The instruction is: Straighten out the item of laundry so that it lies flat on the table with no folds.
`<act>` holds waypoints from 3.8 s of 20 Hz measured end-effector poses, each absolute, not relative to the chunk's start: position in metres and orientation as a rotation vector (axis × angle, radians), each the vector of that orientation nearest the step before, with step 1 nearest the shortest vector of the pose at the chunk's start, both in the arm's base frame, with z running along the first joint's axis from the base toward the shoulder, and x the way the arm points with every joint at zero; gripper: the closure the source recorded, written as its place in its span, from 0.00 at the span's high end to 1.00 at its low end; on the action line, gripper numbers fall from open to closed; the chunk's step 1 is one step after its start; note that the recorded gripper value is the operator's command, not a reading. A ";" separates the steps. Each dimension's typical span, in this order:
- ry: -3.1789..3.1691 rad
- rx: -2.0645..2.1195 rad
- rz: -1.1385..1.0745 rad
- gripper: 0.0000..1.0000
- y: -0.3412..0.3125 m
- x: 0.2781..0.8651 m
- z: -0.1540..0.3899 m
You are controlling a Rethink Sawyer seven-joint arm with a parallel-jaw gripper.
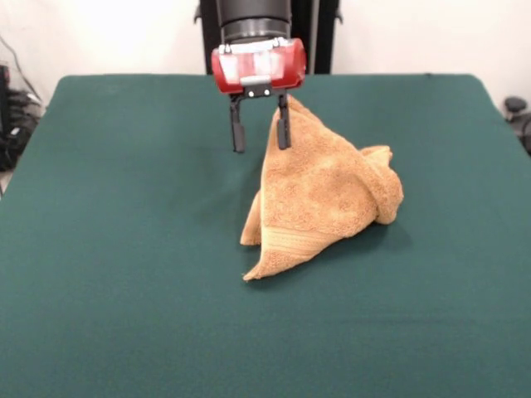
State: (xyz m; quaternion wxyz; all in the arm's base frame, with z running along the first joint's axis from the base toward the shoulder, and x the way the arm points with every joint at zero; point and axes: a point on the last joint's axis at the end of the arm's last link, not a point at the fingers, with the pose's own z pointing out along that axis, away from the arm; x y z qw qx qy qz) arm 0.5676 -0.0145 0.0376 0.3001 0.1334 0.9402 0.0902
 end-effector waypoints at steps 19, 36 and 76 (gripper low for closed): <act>2.503 0.405 0.463 1.00 0.030 0.568 0.014; 2.506 0.374 0.480 1.00 0.044 0.566 0.021; 2.661 0.137 -0.182 0.00 0.058 0.555 0.137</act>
